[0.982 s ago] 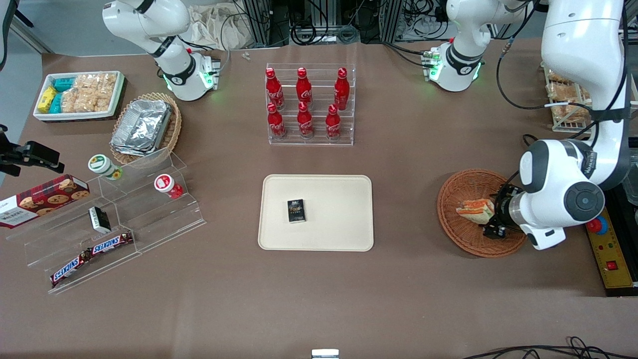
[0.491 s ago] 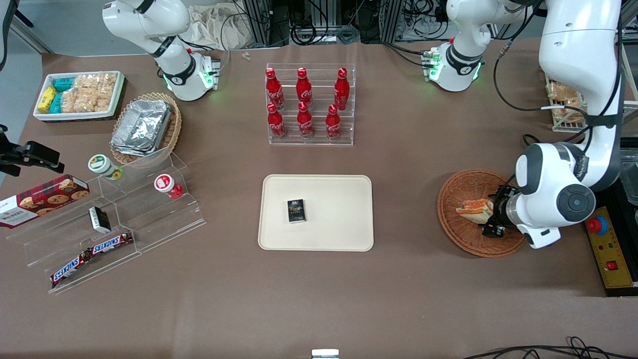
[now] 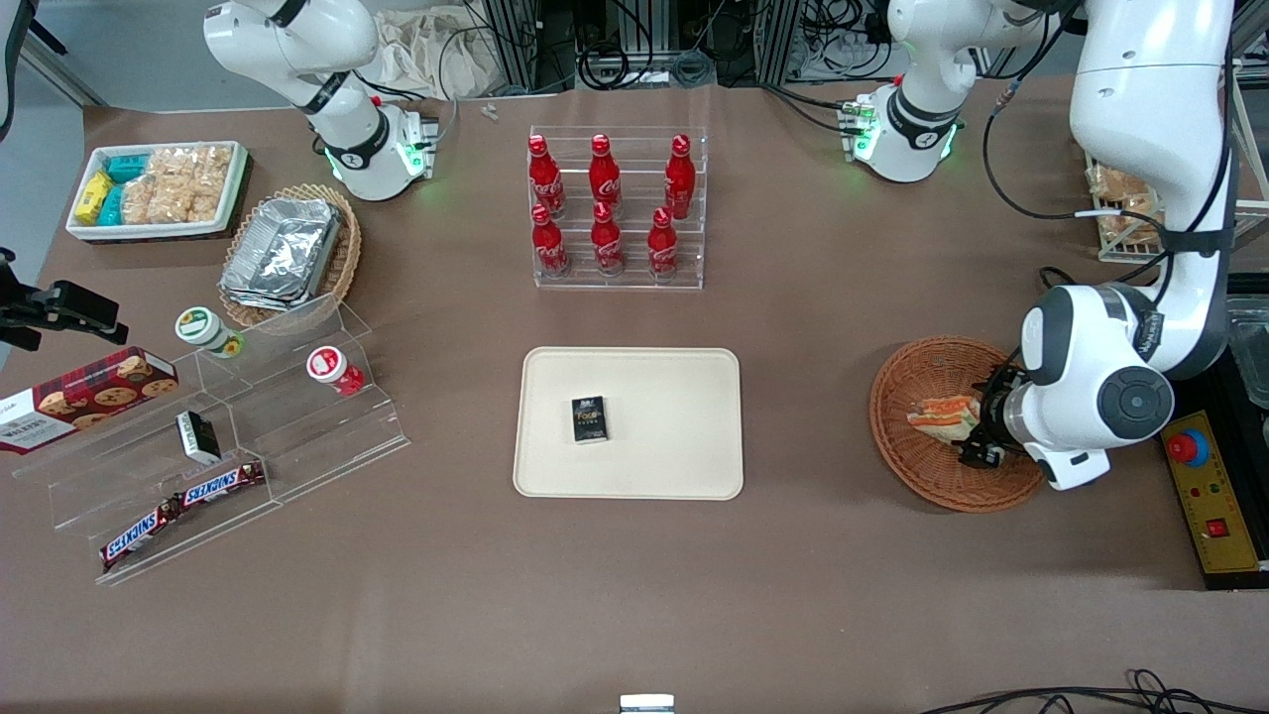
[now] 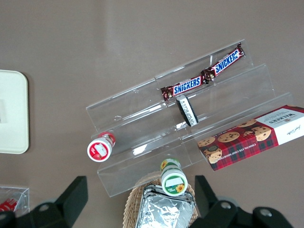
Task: Place sandwich from basket to tray
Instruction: 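Close the left gripper on the sandwich in the basket, then lift the sandwich and carry it toward the cream tray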
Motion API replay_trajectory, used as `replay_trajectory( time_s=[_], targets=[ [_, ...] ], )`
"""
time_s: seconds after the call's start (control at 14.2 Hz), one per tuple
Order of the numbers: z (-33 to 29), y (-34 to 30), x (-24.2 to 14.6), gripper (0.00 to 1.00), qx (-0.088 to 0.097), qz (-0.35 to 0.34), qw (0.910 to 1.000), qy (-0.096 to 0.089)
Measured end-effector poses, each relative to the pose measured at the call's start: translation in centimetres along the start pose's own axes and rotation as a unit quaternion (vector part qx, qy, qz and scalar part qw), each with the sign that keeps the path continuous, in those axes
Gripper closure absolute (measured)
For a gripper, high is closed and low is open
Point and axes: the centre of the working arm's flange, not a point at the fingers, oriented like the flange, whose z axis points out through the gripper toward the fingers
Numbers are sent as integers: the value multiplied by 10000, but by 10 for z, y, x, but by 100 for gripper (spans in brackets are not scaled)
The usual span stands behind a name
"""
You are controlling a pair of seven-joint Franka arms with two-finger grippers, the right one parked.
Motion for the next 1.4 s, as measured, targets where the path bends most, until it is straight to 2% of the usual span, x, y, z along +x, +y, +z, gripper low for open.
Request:
replay_trajectory(
  time_s=[0.42, 0.49, 0.7, 0.98, 1.05, 1.26, 1.4],
  targets=[
    [27, -4, -3, 3, 27, 11, 10000, -18],
    [27, -4, -3, 9, 30, 11, 10000, -19],
    [26, -3, -3, 43, 2, 15, 10000, -8],
    [25, -2, -4, 75, -6, 48, 10000, 13],
    [24, -2, -4, 81, 0, 89, 10000, 36],
    [7, -1, -3, 81, 52, 295, 9995, 78],
    [-28, -1, -3, 81, 101, 434, 9990, 74]
  ],
)
